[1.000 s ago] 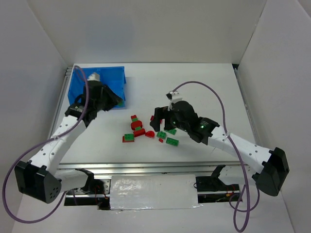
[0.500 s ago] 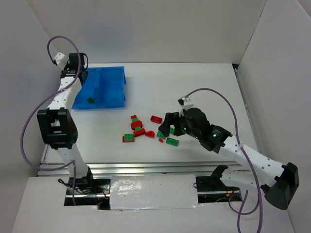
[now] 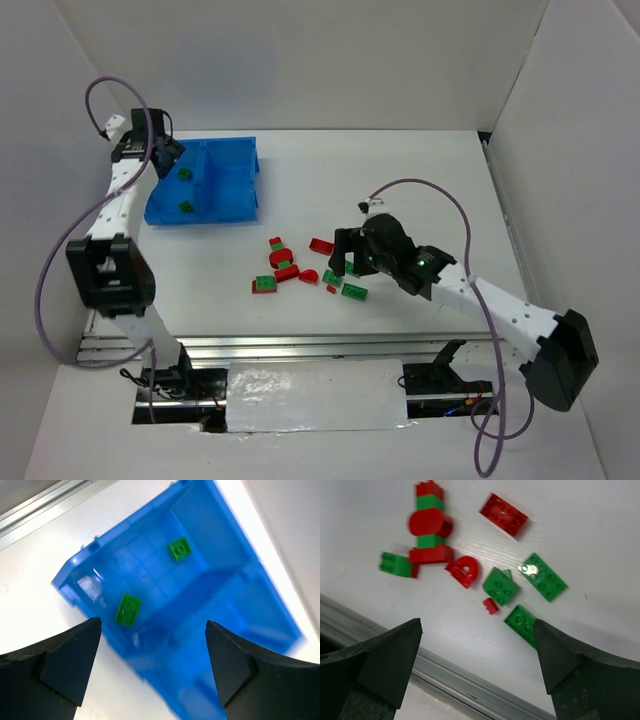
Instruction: Sort the legos into containers by color
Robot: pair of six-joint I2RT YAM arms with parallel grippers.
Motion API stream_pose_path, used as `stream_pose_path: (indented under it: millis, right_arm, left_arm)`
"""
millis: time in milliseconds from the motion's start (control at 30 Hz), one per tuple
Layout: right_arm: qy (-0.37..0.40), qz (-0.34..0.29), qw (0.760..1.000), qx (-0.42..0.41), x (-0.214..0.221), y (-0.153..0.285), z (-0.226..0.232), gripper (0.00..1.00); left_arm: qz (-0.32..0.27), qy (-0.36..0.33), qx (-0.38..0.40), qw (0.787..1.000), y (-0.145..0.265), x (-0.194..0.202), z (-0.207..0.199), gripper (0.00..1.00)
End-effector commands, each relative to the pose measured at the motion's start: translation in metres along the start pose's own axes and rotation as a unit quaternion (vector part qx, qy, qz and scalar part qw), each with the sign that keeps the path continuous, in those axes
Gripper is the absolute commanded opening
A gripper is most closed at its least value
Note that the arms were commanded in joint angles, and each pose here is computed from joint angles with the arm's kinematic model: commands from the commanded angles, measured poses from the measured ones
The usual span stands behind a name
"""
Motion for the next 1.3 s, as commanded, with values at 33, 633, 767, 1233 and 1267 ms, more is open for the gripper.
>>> stream_pose_path:
  millis: [33, 633, 767, 1233, 1267]
  right_arm:
    - [-0.011, 0.048, 0.992, 0.115, 0.011, -0.025, -0.033, 1.00]
    - [-0.024, 0.166, 0.978, 0.127, 0.091, -0.054, -0.061, 0.96]
    - [0.000, 0.165, 0.977, 0.134, 0.083, -0.056, -0.060, 0.98]
    - [0.071, 0.256, 0.943, 0.201, 0.096, -0.073, -0.069, 0.87]
    - [0.070, 0.255, 0.944, 0.199, 0.097, -0.073, -0.068, 0.85]
  left_arm:
    - [-0.013, 0.027, 0.153, 0.988, 0.124, -0.016, 0.015, 0.98]
    - [0.074, -0.244, 0.361, 0.897, 0.220, 0.135, 0.107, 1.00]
    - [0.092, -0.253, 0.392, 0.880, 0.223, 0.144, 0.103, 0.99]
    - [0.100, -0.265, 0.436, 0.855, 0.234, 0.150, 0.100, 1.00]
    - [0.102, -0.266, 0.437, 0.853, 0.234, 0.151, 0.100, 1.00]
Point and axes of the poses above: each gripper's point midway between its finger pads, its own y axis back along the fingers, its own z axis along the line the jaws close on, x = y × z, the point moved 4 cm from there along y, back along the fingers, and after that the axes turned 5 degrees about -y, right-handed, at the moved point
